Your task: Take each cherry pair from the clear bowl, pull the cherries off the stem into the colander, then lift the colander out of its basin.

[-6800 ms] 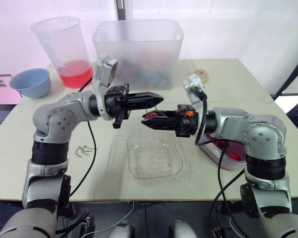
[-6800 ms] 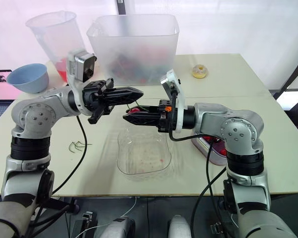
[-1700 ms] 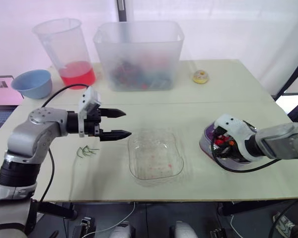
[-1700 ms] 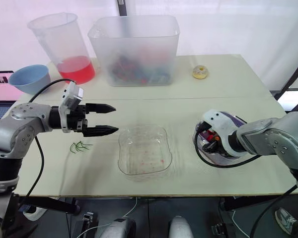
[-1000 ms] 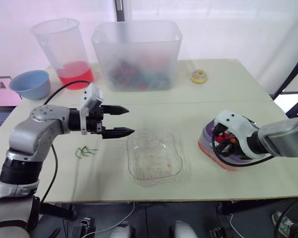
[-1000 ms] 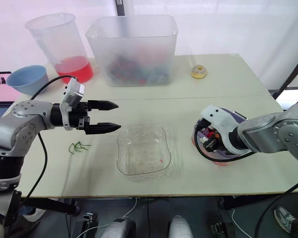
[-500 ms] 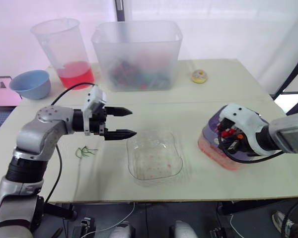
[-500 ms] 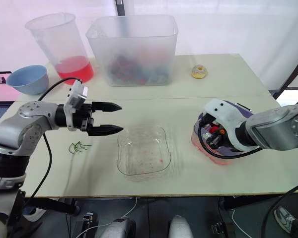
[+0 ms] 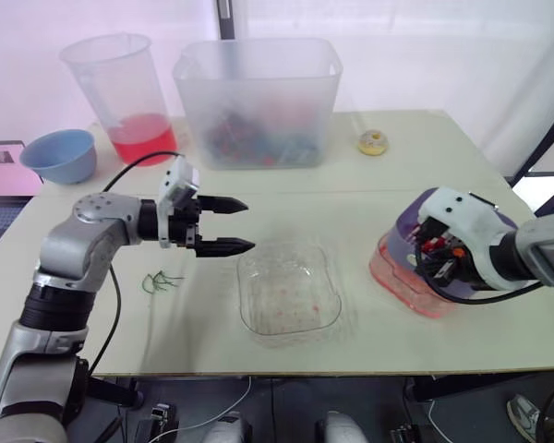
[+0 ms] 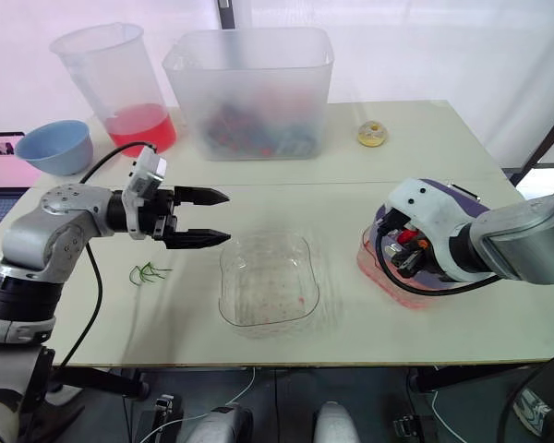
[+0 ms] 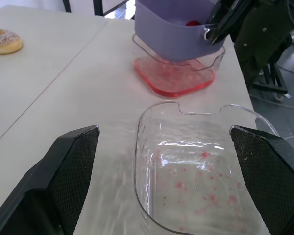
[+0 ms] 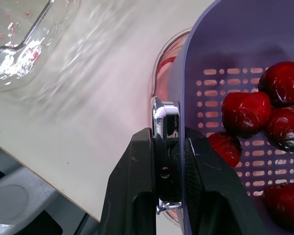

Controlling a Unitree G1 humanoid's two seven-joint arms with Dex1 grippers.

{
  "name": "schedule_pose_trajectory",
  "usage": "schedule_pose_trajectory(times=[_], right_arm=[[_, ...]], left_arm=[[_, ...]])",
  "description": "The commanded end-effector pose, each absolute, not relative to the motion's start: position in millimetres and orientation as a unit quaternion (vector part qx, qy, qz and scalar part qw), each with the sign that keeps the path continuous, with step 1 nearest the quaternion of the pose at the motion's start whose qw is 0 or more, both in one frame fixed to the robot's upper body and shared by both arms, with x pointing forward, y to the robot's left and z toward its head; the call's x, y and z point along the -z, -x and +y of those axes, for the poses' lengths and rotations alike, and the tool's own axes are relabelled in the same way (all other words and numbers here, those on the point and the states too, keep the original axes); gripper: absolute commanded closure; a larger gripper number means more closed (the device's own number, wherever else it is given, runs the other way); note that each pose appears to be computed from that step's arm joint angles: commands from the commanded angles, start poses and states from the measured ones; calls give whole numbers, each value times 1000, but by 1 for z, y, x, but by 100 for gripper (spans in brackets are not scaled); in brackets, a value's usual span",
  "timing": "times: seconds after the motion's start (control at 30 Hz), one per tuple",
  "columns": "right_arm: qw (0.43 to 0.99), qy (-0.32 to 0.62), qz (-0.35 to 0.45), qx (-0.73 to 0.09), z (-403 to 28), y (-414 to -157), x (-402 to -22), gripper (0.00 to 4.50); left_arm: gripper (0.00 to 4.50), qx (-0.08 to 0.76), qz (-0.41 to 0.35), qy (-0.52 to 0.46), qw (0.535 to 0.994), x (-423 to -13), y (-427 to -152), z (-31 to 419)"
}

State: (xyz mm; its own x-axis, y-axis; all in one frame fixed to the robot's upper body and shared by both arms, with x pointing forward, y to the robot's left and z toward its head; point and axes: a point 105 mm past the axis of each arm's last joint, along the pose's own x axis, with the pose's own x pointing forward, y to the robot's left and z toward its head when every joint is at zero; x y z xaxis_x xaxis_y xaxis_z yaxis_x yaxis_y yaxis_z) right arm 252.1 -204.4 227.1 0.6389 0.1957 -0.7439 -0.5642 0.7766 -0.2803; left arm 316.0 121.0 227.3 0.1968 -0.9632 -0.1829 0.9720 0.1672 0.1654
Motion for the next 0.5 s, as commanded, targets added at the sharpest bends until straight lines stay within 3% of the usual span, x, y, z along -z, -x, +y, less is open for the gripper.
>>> schedule_pose_trajectory(times=[0.03,0.5], right_arm=[[886,251,330,-209,-204,-250,-245,429],[905,215,300,-212,-201,-251,-259,429]], left_arm=[[0,636,-3,-139,759,-237,-316,119],[0,644,-2,-149,751,-238,-319,115]])
